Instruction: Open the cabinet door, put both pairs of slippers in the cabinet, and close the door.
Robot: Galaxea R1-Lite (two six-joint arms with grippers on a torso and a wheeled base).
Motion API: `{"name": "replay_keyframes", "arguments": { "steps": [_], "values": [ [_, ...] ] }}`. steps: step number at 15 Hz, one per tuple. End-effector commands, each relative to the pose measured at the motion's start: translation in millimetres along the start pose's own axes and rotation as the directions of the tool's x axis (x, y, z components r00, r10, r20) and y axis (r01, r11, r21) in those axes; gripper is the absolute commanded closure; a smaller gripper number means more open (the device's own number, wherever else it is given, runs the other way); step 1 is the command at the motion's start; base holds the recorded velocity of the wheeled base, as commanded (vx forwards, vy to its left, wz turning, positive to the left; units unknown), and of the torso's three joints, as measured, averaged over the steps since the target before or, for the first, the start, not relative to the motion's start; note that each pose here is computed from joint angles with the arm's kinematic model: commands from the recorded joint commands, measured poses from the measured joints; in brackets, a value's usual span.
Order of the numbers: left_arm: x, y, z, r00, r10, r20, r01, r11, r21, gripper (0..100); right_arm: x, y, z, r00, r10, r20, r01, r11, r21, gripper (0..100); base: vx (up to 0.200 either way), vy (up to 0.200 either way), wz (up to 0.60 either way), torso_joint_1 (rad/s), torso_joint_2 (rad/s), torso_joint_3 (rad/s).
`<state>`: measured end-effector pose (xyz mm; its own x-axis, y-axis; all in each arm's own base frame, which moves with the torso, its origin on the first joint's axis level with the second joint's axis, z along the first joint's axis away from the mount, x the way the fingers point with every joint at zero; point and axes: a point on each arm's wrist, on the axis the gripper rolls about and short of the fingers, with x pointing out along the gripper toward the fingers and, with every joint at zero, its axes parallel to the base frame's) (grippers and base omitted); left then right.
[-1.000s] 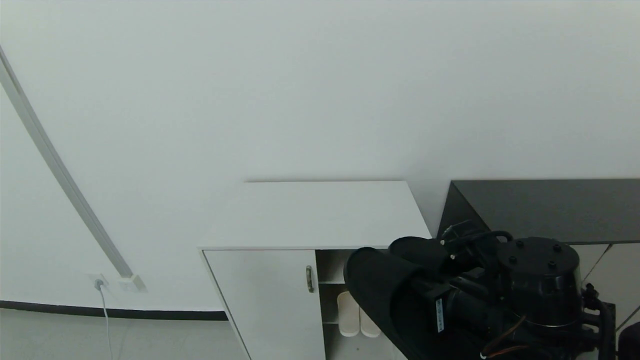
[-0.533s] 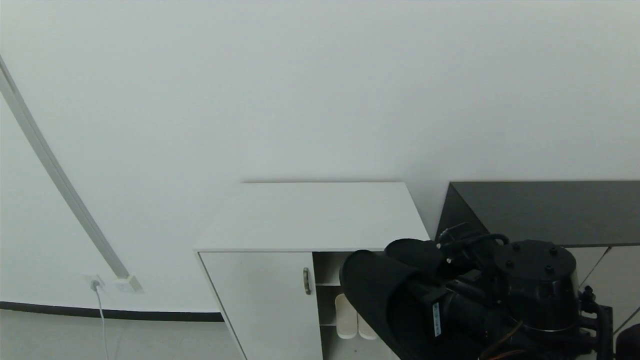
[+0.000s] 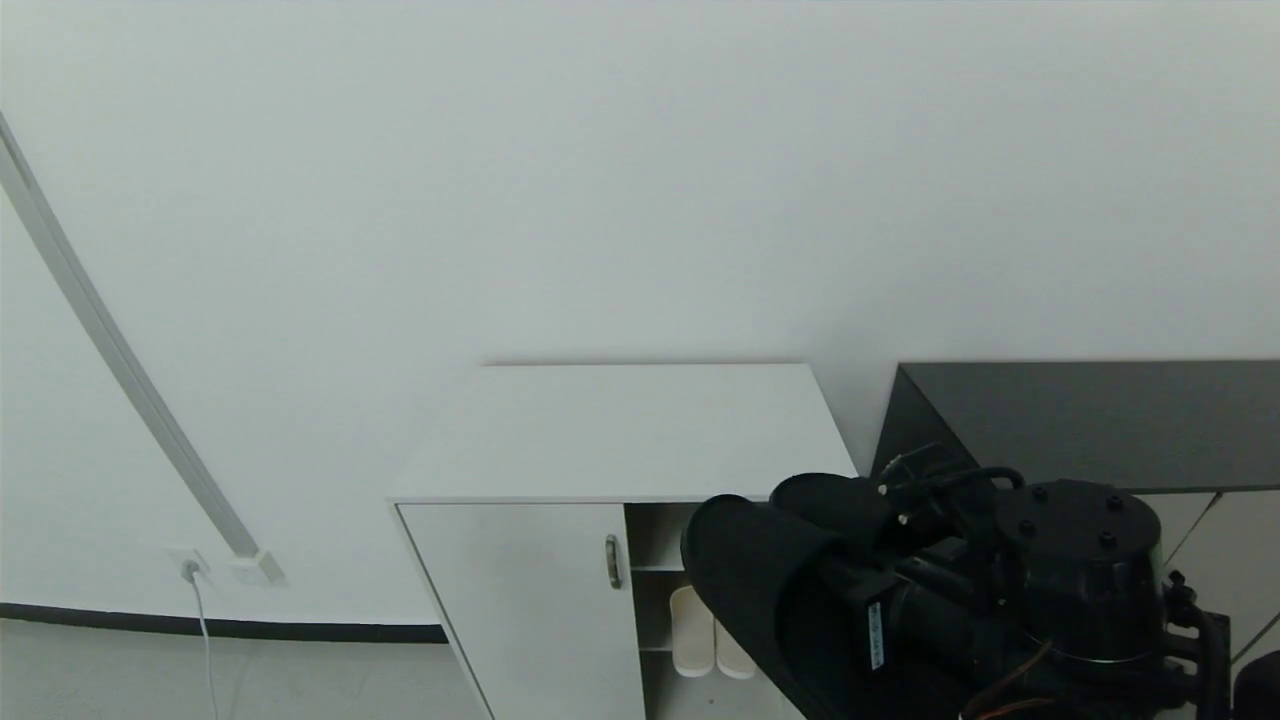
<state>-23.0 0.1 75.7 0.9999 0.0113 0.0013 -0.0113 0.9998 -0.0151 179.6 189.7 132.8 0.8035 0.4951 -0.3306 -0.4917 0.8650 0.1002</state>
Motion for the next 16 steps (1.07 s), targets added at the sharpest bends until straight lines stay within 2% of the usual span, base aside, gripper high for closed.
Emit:
{"name": "replay_keyframes", "arguments": {
  "steps": [1, 4, 16],
  "values": [
    [0.1, 0.0, 0.0, 1.000, 0.001, -0.001, -0.001, 1.000, 0.000, 100, 0.1, 0.0, -0.7, 1.000, 0.000, -0.003, 0.000, 1.000, -0.007, 100, 0.000, 0.000, 0.00, 0.000, 0.00, 0.000],
    [0.1, 0.0, 0.0, 1.000, 0.001, -0.001, -0.001, 1.000, 0.000, 100, -0.1, 0.5, -2.3, 1.000, 0.002, -0.008, -0.002, 1.000, -0.009, 100, 0.000, 0.000, 0.00, -0.060, 0.12, 0.067],
    [0.1, 0.1, 0.0, 1.000, 0.004, -0.001, -0.004, 1.000, -0.003, 100, 1.0, 1.8, -5.3, 1.000, 0.008, 0.001, -0.008, 1.000, -0.009, 100, 0.000, 0.000, 0.00, -0.154, 0.36, 0.194]
  ]
}}
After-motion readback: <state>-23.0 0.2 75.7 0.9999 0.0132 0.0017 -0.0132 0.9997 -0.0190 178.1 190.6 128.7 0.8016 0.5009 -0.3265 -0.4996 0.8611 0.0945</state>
